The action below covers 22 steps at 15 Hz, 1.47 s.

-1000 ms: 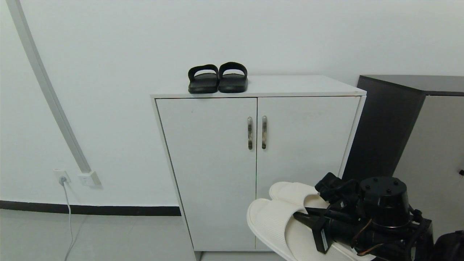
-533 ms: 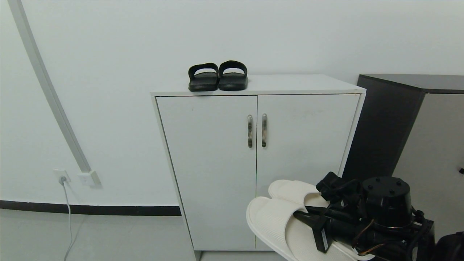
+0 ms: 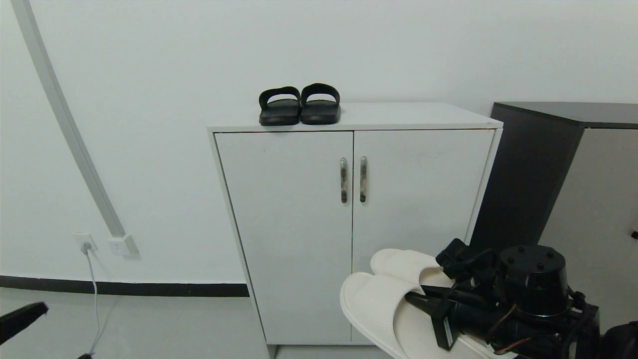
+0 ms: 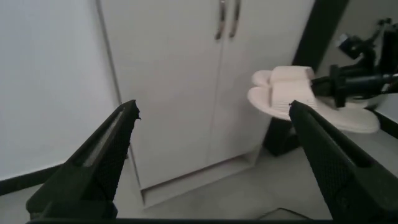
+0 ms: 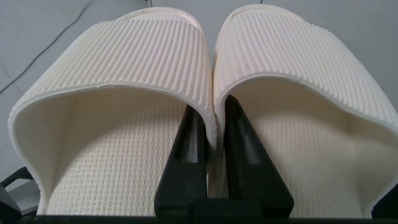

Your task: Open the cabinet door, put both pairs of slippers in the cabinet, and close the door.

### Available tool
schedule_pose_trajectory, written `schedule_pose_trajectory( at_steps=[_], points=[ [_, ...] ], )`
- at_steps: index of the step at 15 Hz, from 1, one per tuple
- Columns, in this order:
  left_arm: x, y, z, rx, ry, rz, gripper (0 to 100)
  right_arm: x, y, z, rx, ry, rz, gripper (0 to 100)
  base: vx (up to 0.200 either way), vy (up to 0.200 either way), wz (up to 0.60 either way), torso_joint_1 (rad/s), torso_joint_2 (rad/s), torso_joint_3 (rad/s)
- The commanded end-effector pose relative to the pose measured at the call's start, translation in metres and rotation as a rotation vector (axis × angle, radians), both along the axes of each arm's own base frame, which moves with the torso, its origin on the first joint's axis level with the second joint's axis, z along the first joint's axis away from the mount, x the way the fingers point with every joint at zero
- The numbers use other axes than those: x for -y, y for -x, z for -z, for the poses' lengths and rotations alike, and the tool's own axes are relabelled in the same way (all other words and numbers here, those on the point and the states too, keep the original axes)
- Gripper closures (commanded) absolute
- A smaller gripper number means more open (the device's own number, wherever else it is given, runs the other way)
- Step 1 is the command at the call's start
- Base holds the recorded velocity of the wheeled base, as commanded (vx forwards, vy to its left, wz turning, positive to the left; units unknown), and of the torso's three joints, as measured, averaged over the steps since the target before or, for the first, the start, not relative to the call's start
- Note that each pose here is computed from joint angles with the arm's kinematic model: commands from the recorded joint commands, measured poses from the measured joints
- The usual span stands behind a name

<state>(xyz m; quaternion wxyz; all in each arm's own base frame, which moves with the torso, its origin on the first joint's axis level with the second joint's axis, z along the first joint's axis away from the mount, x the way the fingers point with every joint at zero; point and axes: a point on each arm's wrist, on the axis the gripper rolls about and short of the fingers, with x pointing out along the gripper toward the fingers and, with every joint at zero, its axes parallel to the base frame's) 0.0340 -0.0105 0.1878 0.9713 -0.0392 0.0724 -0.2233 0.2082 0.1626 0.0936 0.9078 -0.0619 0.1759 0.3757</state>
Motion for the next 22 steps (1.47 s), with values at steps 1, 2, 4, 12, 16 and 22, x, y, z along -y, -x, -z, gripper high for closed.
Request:
schedule_pose_trajectory(
  at_steps=[1, 2, 4, 12, 16, 22],
  points=[
    [0.01, -0.058, -0.019, -0.121, 0.009, 0.132, 0, -0.002, 0.001, -0.002, 0.008, -0.006, -0.008, 100, 0.0, 0.0, 0.0, 0.0, 0.0, 0.0],
    [0.014, -0.069, -0.02, -0.124, 0.008, 0.162, 0, -0.002, 0.001, -0.003, 0.009, -0.007, -0.008, 100, 0.0, 0.0, 0.0, 0.0, 0.0, 0.0],
    [0.025, -0.087, -0.026, -0.111, 0.01, 0.226, 0, -0.002, 0.001, -0.002, 0.008, -0.006, -0.009, 100, 0.0, 0.0, 0.0, 0.0, 0.0, 0.0],
    [0.115, -0.213, -0.038, -0.053, 0.065, 0.454, 0, -0.001, 0.003, -0.001, 0.002, -0.001, -0.009, 100, 0.0, 0.0, 0.0, 0.0, 0.0, 0.0],
    [0.159, -0.263, -0.033, -0.048, 0.155, 0.528, 0, 0.0, 0.003, 0.0, -0.003, 0.0, -0.01, 100, 0.0, 0.0, 0.0, 0.0, 0.0, 0.0],
    [0.188, -0.304, -0.027, -0.115, 0.246, 0.623, 0, 0.001, 0.007, 0.001, -0.011, 0.001, -0.013, 100, 0.0, 0.0, 0.0, 0.0, 0.0, 0.0]
  ],
)
